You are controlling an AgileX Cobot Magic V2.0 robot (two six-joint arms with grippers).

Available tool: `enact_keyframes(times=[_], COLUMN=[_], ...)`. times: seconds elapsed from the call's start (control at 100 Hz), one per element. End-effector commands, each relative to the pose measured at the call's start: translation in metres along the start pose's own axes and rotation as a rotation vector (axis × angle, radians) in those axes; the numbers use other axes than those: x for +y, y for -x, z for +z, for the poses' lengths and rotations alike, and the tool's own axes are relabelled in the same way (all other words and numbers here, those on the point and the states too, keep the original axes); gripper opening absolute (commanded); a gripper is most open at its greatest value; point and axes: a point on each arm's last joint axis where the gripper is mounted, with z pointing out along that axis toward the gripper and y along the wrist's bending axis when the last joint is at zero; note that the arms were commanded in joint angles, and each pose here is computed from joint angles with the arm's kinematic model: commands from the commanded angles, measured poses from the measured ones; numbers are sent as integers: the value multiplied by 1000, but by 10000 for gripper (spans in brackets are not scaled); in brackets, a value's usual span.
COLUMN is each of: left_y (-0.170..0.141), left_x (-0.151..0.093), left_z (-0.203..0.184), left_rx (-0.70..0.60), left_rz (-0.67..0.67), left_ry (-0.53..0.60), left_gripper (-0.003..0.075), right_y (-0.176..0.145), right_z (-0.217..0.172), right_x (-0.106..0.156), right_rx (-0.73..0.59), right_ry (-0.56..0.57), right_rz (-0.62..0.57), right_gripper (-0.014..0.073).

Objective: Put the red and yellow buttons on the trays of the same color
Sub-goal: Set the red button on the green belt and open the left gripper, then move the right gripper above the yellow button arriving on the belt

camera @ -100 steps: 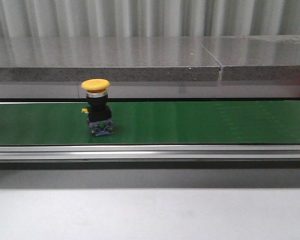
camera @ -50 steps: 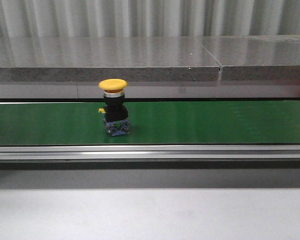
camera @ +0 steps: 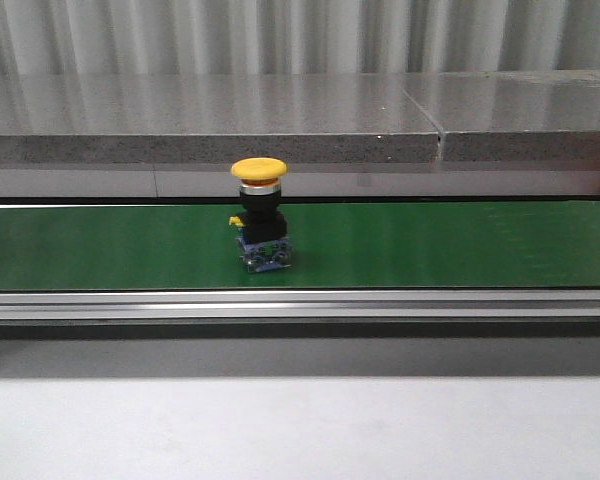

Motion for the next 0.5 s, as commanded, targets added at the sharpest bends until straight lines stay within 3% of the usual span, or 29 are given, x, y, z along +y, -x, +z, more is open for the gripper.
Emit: enact_keyframes(times=[0.0, 0.24, 0.49], left_y=[-3, -40, -45], left_x=[-3, -6, -7], left_z=[-18, -37, -47], left_rx=[-133, -197, -240], left_rz=[-7, -10, -7], left_ry=[-7, -12, -11], left_gripper=[-21, -21, -21], right_y=[12, 13, 38], right_z=[-2, -2, -6], right_x=[1, 1, 3], right_rx=[-98, -99, -89], right_ry=[4, 4, 2], right_rz=[-16, -16, -22], right_gripper=[-115, -115, -115])
